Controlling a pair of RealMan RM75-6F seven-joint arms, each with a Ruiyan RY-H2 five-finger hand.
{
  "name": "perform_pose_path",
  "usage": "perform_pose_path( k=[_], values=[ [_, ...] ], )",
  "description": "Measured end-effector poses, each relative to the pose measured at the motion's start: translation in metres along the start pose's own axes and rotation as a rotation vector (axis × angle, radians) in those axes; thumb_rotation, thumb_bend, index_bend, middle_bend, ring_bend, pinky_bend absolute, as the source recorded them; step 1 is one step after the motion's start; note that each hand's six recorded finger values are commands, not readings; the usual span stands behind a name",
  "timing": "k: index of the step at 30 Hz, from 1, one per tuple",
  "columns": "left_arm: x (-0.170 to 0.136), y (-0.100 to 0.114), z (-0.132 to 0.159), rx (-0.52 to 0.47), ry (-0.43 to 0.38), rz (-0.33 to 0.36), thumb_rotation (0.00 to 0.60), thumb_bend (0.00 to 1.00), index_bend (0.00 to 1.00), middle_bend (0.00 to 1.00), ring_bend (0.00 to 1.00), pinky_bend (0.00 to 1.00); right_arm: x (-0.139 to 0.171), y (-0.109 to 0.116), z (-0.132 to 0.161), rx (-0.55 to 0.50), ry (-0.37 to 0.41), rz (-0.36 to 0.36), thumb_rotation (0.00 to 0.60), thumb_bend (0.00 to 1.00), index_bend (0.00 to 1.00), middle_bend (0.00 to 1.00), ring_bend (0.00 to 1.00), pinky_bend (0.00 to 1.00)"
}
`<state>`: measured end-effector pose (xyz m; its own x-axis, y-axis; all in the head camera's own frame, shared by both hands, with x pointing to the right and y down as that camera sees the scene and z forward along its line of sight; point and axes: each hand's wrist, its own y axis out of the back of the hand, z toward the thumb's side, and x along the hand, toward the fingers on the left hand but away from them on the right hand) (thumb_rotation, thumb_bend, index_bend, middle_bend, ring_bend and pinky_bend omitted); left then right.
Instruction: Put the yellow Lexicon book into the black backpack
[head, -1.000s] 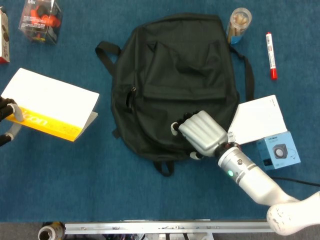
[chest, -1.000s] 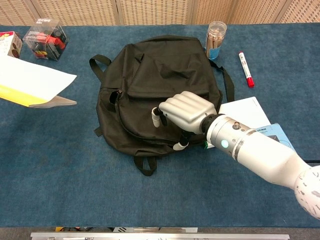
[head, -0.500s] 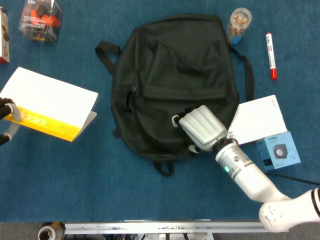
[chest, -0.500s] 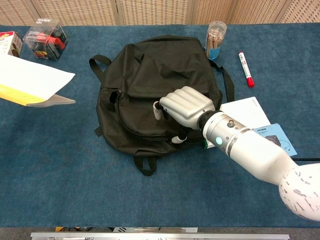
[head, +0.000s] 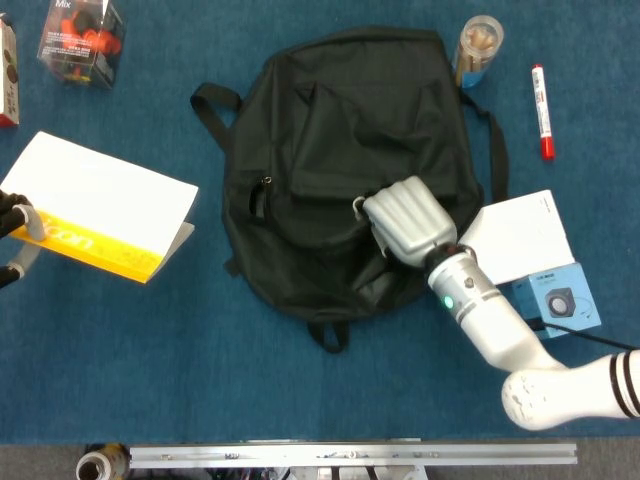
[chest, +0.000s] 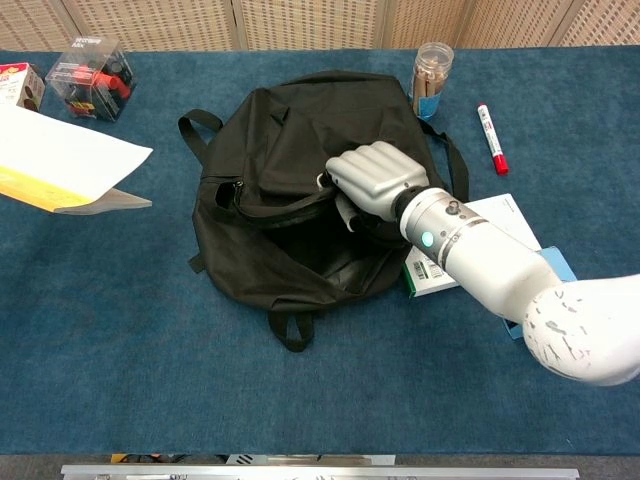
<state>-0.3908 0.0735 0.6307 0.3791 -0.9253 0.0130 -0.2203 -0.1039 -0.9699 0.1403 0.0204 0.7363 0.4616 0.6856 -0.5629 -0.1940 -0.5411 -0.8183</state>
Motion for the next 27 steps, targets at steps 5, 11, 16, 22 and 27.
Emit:
perform_pose_path(
  k=[5,11,16,22,27],
  values=[
    [0.002,0.003,-0.001,-0.006,-0.009,-0.003,0.600,0.40,0.63,0.59,0.52,0.67,-0.010,0.019,-0.003,-0.038,-0.013,-0.060,0.600,0.84,0.69,0.60,0.59,0.77],
    [0.004,0.005,-0.001,-0.047,-0.038,-0.040,0.600,0.40,0.63,0.59,0.52,0.67,-0.017,0.048,-0.008,-0.095,-0.039,-0.147,0.600,0.84,0.70,0.61,0.61,0.80],
    [0.003,0.004,0.009,-0.104,-0.110,-0.089,0.600,0.40,0.63,0.59,0.52,0.67,-0.024,0.073,-0.011,-0.152,-0.063,-0.219,0.600,0.84,0.70,0.61,0.62,0.80],
    [0.010,0.004,0.034,-0.167,-0.219,-0.126,0.600,0.40,0.63,0.59,0.52,0.67,-0.033,0.090,-0.003,-0.206,-0.071,-0.286,0.600,0.84,0.70,0.62,0.62,0.81],
    [0.022,0.006,0.062,-0.258,-0.302,-0.148,0.600,0.40,0.63,0.59,0.52,0.67,-0.037,0.095,0.010,-0.232,-0.056,-0.310,0.600,0.84,0.70,0.61,0.62,0.81]
  ],
)
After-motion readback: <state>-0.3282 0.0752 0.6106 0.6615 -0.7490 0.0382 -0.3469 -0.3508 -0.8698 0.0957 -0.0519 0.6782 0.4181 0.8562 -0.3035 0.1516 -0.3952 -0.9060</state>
